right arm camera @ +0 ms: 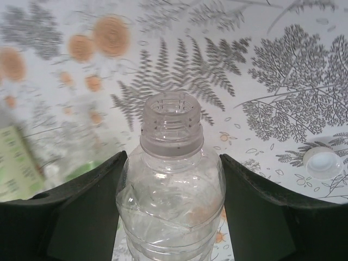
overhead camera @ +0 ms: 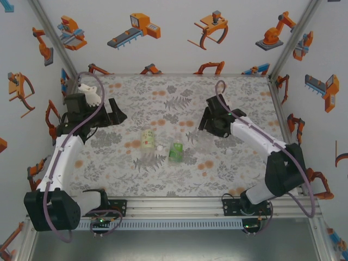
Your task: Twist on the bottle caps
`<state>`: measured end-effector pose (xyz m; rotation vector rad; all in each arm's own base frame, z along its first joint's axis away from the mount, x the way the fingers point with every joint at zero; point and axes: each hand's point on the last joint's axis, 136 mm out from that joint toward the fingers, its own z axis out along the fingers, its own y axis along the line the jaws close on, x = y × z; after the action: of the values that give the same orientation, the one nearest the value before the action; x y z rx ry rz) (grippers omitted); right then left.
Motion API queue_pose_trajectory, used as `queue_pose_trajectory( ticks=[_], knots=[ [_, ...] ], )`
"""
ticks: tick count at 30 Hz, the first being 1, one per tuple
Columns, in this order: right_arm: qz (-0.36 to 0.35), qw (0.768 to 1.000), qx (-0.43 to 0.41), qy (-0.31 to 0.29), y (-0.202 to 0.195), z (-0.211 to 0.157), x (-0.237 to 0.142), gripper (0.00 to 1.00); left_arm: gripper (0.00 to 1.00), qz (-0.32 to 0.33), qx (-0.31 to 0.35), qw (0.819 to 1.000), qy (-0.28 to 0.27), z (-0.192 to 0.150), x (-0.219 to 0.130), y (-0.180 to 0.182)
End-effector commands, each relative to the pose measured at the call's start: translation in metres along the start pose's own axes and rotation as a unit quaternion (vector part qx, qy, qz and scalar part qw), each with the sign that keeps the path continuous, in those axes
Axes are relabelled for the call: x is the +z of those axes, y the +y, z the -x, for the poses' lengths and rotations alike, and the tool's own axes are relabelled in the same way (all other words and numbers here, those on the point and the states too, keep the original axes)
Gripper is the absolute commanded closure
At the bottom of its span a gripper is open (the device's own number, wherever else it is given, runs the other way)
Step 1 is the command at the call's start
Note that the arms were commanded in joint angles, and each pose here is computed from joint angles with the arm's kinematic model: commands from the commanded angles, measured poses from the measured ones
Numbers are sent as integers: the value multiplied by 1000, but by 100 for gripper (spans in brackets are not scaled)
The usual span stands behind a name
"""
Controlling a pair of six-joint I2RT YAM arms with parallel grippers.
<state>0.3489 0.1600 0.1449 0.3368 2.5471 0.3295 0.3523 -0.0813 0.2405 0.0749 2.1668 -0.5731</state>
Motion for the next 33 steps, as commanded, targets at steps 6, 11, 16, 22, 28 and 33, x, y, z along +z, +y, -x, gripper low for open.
queue_pose_trajectory(
  ticks=[6,11,16,22,28,33],
  knots=[
    [243,958,-114,-105,98,47,-111,54,2,-203,12,977,-58,46,-27,-98],
    [360,901,-157,-183,135,61,-178,59,1,-326,47,937,-116,66,-62,-160],
    [457,835,-183,-245,158,66,-237,60,0,-436,138,873,-168,61,-106,-225],
    [592,701,-232,-323,182,50,-315,68,0,-509,210,807,-212,48,-145,-273],
    [672,582,-273,-369,195,26,-375,74,0,-564,253,751,-233,35,-174,-305],
    [704,526,-290,-379,207,10,-400,75,0,-582,263,734,-232,31,-179,-326]
  ],
)
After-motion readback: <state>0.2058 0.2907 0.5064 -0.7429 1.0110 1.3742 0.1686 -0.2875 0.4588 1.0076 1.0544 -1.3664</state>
